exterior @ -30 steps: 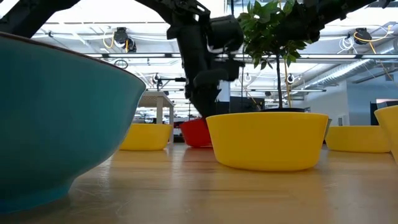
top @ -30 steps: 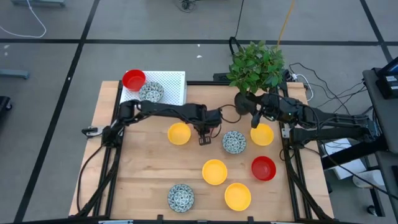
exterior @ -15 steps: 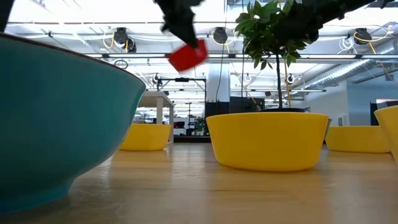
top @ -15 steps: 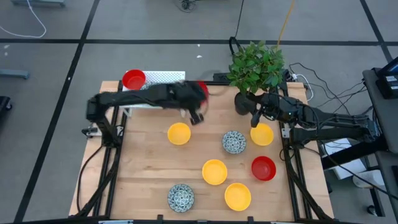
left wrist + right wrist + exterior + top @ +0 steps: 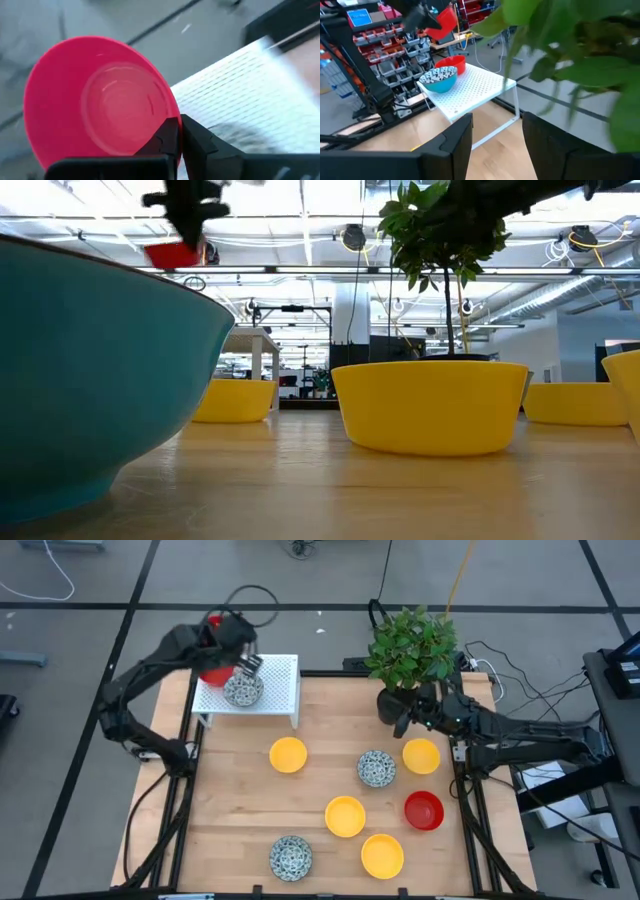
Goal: Pick & Place Mini bowls
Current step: Stack the red bowl on the red bowl on the shelf
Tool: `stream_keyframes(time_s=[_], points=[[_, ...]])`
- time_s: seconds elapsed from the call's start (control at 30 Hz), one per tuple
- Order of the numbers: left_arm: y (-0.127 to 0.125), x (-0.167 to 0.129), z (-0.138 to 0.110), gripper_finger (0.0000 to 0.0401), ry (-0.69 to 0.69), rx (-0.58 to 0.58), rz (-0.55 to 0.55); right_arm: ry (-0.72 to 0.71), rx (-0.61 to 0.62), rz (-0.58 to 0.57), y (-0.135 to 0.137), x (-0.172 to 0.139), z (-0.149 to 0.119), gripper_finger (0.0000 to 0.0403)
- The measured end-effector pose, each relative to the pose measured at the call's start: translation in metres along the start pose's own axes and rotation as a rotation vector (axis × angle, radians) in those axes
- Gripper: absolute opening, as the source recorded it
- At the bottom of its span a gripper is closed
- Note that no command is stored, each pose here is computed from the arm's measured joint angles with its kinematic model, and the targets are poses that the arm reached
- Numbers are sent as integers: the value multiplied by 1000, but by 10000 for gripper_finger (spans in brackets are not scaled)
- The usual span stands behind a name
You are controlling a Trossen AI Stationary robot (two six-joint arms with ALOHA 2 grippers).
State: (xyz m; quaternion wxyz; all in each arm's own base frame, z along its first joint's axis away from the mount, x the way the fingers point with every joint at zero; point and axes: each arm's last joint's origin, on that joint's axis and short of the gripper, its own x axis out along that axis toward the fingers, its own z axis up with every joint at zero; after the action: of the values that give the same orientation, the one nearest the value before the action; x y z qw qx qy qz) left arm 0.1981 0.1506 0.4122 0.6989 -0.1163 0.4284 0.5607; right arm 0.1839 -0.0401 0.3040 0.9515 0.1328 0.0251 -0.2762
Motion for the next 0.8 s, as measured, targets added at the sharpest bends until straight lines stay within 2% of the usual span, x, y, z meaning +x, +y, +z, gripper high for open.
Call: stream_keyframes(time_s=[0.13, 0.3, 0.47, 0.57, 0.8], points=[[23, 16, -5, 14, 146, -28, 97, -2, 28, 4, 4, 12, -4, 160], [36, 32, -3, 10, 250, -101, 11, -4, 39, 10, 7, 20, -7, 160], [37, 44, 0, 14, 287, -104, 18, 1, 57, 36, 9, 21, -8, 160], [32, 52, 2, 6, 323, -103, -23, 1, 61, 41, 9, 20, -8, 160], [20, 70, 5, 24, 372, -13, -36, 8, 59, 63, 14, 19, -9, 160]])
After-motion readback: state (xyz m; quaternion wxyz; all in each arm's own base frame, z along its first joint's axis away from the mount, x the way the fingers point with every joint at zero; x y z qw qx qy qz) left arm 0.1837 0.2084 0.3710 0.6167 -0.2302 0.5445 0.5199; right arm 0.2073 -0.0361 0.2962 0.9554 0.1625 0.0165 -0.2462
